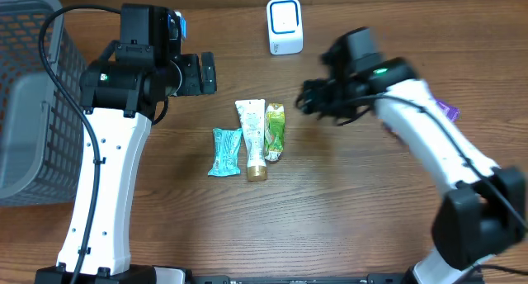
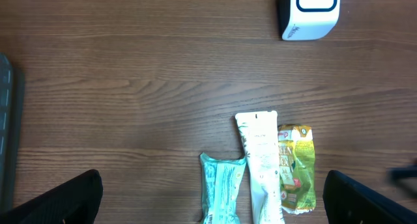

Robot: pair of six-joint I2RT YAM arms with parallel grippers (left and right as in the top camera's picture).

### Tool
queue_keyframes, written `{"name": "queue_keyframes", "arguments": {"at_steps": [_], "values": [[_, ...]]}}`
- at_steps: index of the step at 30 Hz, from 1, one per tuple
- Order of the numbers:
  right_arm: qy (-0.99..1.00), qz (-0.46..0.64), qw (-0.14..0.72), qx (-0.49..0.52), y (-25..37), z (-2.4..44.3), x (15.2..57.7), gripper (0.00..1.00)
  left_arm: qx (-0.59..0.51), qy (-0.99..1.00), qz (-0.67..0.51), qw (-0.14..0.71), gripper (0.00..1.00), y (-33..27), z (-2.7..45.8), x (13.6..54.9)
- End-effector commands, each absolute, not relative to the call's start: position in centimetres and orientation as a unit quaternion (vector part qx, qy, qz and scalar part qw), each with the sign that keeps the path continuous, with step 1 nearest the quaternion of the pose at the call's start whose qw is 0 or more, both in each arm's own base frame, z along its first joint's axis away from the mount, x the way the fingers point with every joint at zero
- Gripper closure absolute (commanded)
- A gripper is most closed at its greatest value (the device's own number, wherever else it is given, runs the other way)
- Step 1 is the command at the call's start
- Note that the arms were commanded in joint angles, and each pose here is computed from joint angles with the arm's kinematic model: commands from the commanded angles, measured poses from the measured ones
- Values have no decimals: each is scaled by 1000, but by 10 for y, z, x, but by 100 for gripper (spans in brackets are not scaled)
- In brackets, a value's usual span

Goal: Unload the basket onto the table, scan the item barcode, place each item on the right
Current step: 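Move the right gripper to the green tea pouch and grasp it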

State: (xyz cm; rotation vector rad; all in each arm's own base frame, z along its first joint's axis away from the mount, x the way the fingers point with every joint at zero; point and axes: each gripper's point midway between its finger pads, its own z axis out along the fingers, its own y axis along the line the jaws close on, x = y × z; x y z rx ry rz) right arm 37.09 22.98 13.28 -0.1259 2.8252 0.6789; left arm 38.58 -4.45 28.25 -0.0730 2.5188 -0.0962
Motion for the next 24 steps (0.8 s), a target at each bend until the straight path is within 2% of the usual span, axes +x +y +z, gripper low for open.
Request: {"name": "queue_keyframes", "arguments": {"at_steps": [1, 10, 14, 24], "values": [[975, 182, 120, -54, 245, 111, 365, 27, -18, 952, -30, 303, 1, -43, 281, 386], [986, 96, 107, -83, 264, 60, 352, 30, -18, 952, -29, 303, 0, -43, 280, 386], [987, 96, 103, -76, 261, 58, 353, 34, -18, 952, -30, 303, 0, -44, 280, 386], [988, 93, 94, -75, 258, 51, 353, 33, -18, 952, -30, 303, 0, -44, 280, 386]]}}
